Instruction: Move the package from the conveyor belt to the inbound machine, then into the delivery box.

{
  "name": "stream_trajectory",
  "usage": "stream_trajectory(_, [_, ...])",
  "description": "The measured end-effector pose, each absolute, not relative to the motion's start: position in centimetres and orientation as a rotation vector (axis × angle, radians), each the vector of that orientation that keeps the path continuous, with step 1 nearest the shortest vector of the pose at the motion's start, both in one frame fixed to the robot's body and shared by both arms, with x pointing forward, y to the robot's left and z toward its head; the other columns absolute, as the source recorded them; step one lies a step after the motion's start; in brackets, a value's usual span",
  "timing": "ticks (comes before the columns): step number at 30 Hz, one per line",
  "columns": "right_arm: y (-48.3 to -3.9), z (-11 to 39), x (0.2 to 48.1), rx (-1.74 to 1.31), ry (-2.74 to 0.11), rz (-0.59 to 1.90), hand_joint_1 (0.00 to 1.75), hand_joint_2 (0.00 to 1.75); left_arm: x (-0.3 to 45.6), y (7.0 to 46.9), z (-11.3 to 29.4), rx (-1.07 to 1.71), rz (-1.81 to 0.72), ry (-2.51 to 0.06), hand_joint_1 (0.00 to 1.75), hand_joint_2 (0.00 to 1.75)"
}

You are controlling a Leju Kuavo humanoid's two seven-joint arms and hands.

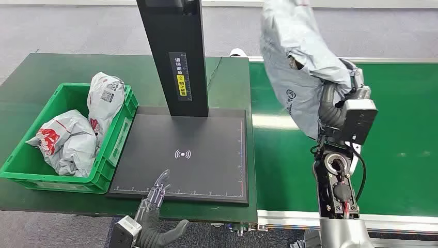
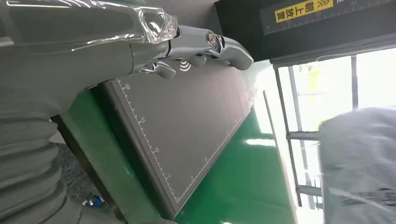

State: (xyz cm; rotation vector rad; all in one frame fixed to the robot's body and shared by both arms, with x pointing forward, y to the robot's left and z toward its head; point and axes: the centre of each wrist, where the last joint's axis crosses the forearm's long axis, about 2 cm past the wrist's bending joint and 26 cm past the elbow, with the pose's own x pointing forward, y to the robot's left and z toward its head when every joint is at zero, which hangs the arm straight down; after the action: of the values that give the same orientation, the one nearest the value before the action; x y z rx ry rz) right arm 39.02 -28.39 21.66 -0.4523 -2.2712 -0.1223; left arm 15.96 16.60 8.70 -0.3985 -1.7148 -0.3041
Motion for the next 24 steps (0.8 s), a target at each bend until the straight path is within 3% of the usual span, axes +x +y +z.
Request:
stream_trajectory(10, [-24.7, 21.6, 39.0, -0.214, -2.250, -0.006, 1.75, 1.75, 16.7, 16.6, 8.9, -0.353, -0.335, -1.742, 0.00, 1.75])
stream_trajectory(24, [-19.3, 14.2, 38.3, 0.055, -1.880, 0.388, 1.75, 1.75, 16.5, 27.3, 13.4, 0.489, 0.182, -2.079, 0.00, 1.75])
